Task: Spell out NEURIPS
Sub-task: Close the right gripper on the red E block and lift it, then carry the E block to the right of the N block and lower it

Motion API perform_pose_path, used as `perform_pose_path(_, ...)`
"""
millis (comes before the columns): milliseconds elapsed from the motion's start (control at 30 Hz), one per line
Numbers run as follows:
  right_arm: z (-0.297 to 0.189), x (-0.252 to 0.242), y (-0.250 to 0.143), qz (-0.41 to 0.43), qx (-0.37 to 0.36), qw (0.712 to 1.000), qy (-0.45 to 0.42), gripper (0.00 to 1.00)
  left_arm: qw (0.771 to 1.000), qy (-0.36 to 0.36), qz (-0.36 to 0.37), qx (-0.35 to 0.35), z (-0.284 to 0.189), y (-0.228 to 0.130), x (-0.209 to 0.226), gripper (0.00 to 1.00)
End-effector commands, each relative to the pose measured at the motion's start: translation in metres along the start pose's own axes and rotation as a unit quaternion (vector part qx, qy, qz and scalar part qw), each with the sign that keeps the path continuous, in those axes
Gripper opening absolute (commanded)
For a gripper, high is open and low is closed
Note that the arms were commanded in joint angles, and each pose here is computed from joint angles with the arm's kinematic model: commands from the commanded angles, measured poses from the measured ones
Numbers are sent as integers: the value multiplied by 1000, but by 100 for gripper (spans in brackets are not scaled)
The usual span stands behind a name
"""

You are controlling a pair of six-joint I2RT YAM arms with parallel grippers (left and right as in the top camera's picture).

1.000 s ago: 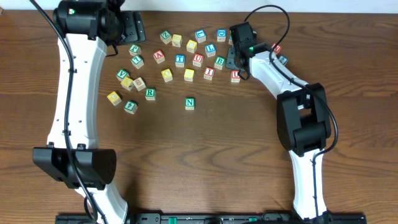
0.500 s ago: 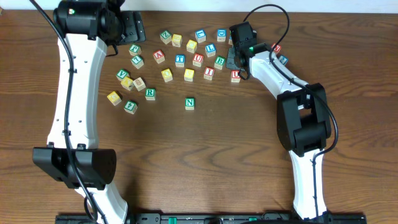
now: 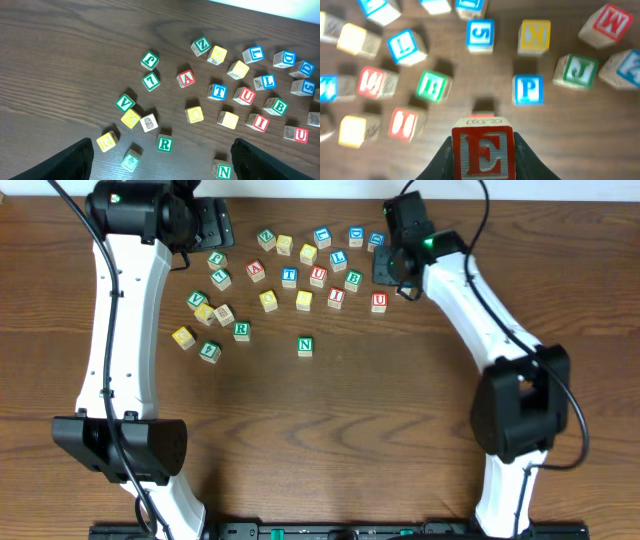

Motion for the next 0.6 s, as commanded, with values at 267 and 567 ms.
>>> perform_pose_path(267,-12,47,-60,-58,128,987,81,9,1000,4,-1,-1,5,1,1,87)
perform_pose_path(567,-5,79,-102,-101,182,974,87,8,1000,3,-1,-1,5,1,1,87)
Point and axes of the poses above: each gripper's point midway between its finger pads, its own z axis out along the fingers, its own x axis along the line the jaws close on, y = z × x, the point moved 3 cm from there along -z, back along the fingers, and after that the axes turned 15 degrees about -z, right-handed, at the moved point
